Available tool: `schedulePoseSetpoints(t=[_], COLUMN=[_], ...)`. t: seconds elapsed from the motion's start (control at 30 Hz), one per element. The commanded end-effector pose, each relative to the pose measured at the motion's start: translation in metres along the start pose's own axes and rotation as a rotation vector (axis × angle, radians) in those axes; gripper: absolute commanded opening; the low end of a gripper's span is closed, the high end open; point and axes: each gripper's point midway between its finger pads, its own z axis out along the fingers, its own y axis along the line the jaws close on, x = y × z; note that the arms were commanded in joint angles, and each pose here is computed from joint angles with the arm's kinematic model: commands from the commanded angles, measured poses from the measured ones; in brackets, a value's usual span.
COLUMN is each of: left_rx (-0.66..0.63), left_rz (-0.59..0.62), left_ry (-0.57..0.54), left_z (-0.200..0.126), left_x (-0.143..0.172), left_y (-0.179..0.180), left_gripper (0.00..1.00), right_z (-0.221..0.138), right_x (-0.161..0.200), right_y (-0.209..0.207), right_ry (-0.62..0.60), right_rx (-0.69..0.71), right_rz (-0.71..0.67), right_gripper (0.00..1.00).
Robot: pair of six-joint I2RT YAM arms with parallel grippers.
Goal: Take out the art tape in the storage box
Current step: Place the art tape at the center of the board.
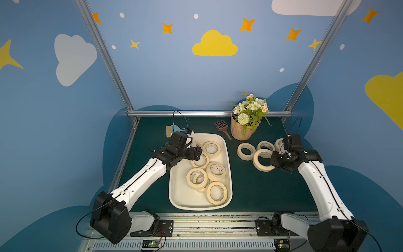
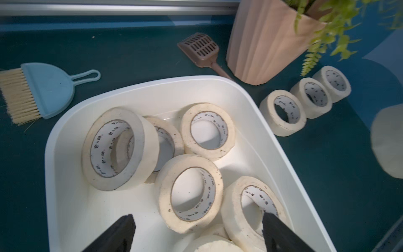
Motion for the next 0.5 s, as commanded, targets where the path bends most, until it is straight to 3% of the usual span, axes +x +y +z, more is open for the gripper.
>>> schedulePoseSetpoints(t=[0.0, 0.1, 0.3, 0.47], left_rx=[-0.038, -0.062, -0.057, -0.075], left_rz=[-0.006, -0.031, -0.079, -0.073], left_ry=[-0.013, -0.003, 0.052, 0.070], left_z=[0.017, 0.034, 0.061, 0.069], left_x=[-0.006, -0.007, -0.003, 0.001], left_y=[0.020, 0.037, 0.055, 0.065], left_gripper=[0.92, 0.90, 0.89, 0.89], right_z=[0.018, 0.030, 0.074, 0.095], right_x=[-0.004, -0.022, -0.044, -0.058], right_y=[-0.041, -0.063, -0.109, -0.139], right_ry=[0.049, 0.085, 0.191, 0.171], right_rx=[0.026, 0.027, 0.134, 0.181], right_rz=[0.105, 0.259, 0.370, 0.457], right_gripper=[0.00, 0.00, 0.00, 0.00])
